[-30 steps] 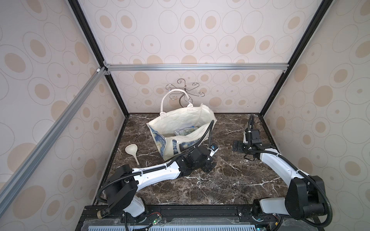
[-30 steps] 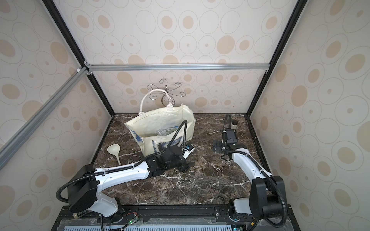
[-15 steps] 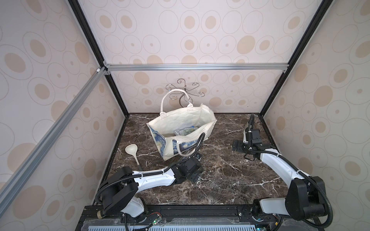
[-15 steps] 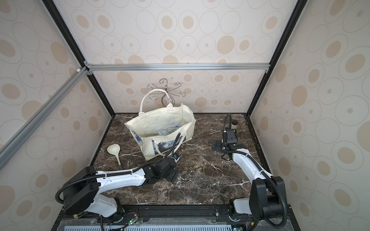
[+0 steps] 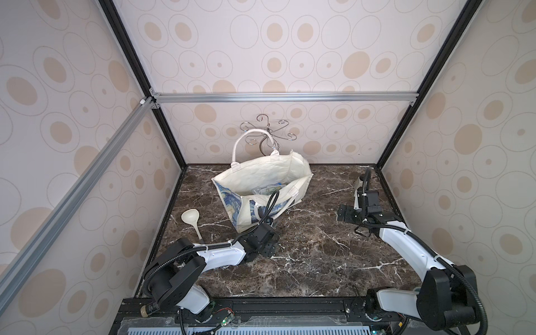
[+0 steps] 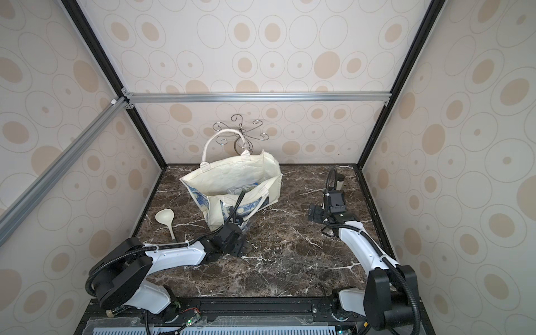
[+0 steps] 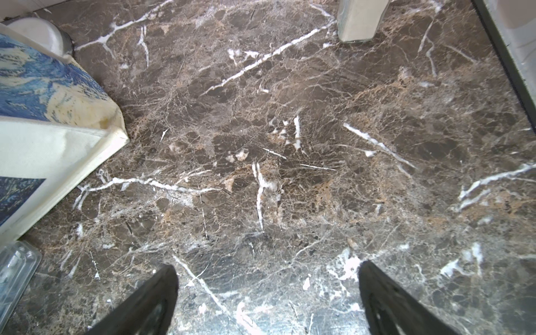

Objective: Put the compass set into the canvas bag
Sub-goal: Pick up the compass set at the center of the board.

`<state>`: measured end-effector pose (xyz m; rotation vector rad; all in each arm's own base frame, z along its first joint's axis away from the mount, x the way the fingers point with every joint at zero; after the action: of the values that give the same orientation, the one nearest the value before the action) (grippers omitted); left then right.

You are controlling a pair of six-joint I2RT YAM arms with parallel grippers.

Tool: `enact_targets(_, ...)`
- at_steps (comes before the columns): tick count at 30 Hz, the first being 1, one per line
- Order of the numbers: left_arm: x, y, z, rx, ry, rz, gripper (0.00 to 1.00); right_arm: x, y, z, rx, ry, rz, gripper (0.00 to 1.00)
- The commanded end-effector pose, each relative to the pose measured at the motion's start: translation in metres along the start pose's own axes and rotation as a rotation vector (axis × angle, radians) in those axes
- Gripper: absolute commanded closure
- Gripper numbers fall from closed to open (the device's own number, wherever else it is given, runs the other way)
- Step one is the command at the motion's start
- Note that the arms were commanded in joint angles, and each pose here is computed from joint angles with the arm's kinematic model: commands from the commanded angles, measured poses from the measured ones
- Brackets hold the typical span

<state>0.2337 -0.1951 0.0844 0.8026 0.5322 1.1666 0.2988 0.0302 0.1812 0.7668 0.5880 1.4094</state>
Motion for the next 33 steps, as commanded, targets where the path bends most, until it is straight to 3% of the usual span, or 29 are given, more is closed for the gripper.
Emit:
enact_targets(1,0.002,-0.009,0.005,-0.011,0.045,-0.003,0.12,-0.002,0.003,0.002,-0.019,-0.006,-0.004,0.01)
enact_targets(8,-0.002,-0.025,-0.004,0.085,0.038,0.006,0.13,-0.002,0.000,0.000,-0.014,-0.006,0.003,0.01)
enact_targets(15,-0.003,-0.031,-0.009,0.110,0.047,-0.006,0.19,-0.002,-0.001,0.000,-0.009,-0.006,0.000,0.01)
enact_targets(26,0.002,-0.033,-0.015,0.110,0.029,0.063,0.49,-0.001,-0.001,0.000,-0.012,-0.008,0.002,0.01)
enact_targets(33,-0.012,-0.028,-0.018,0.096,-0.064,0.061,0.55,-0.001,-0.002,0.001,-0.012,-0.010,0.005,0.01)
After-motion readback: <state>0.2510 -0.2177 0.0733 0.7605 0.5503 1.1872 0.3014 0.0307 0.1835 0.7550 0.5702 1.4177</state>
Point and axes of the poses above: each gripper's point midway between its finger pads, its own y axis back along the fingers, its own x axis along the line the jaws close on, z = x × y, the point moved 7 cm from there along y, back along the fingers, and after that the axes turned 5 degrees about y, right-handed, at the moved point
